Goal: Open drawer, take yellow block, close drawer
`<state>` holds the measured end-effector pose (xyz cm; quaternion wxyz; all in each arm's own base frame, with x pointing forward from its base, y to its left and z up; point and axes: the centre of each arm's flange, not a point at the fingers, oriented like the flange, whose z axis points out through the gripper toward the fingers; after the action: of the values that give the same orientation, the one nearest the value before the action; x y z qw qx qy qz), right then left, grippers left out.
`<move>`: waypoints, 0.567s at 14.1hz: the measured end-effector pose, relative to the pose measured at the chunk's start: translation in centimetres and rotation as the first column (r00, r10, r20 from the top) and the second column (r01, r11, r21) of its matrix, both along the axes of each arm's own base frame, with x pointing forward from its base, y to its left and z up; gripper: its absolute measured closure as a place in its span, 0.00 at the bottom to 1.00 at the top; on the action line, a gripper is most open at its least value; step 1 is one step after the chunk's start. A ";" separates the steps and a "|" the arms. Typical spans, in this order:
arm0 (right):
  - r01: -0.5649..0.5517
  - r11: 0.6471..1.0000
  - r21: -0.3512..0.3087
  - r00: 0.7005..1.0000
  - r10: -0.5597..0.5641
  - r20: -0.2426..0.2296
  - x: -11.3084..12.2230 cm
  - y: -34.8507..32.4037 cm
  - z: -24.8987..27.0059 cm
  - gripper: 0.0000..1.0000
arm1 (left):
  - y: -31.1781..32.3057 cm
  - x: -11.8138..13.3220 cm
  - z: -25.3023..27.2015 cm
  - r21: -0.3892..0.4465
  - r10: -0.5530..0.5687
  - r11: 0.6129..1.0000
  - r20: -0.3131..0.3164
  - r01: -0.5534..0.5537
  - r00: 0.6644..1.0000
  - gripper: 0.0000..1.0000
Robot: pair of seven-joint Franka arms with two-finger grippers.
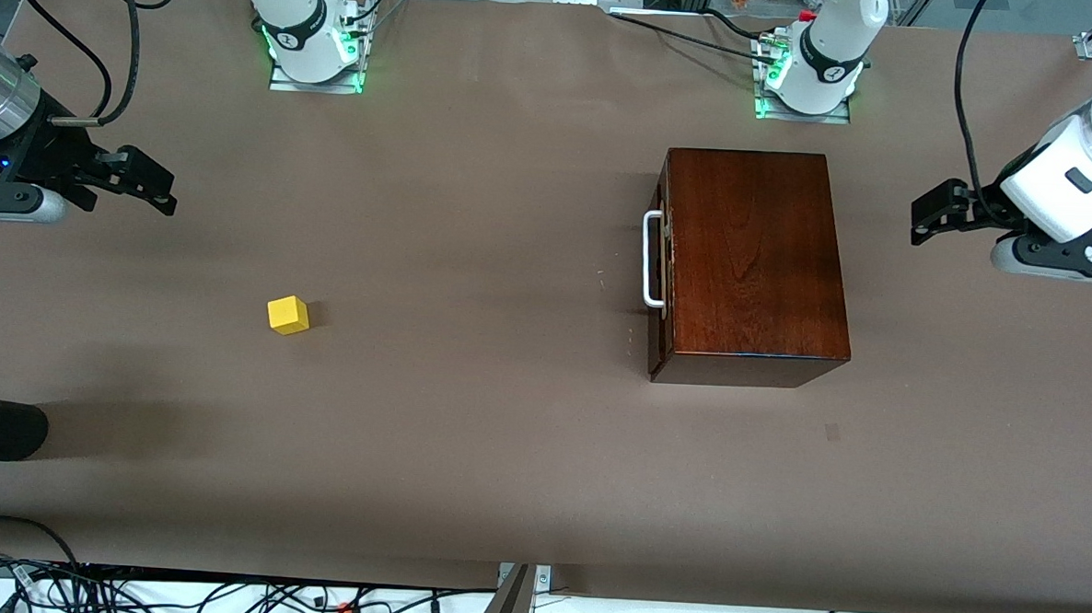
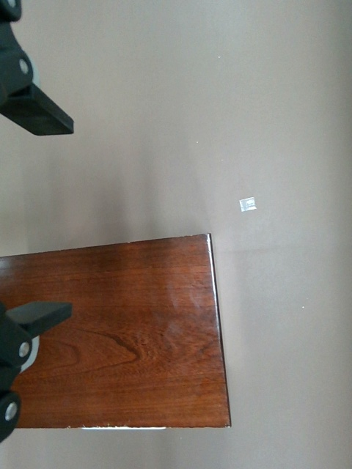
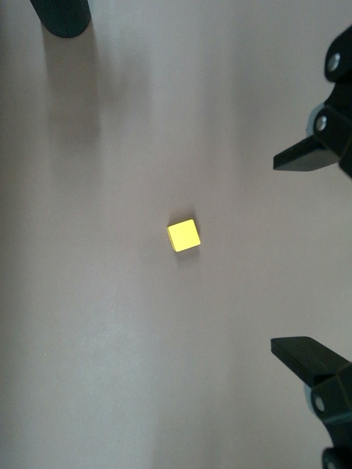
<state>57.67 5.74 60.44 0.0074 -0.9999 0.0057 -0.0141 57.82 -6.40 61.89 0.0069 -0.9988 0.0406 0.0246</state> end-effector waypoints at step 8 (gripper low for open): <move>0.004 1.000 0.008 1.000 -0.004 -0.001 0.0 -0.1 0.0 0.00 | 0.9 -2.0 0.7 0.002 0.008 1.000 0.026 -0.008 1.000 0.00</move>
<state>57.67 5.61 60.44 0.0113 -0.9998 0.0078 -0.0135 55.84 -5.47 62.60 0.0083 -0.9992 0.0364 0.0114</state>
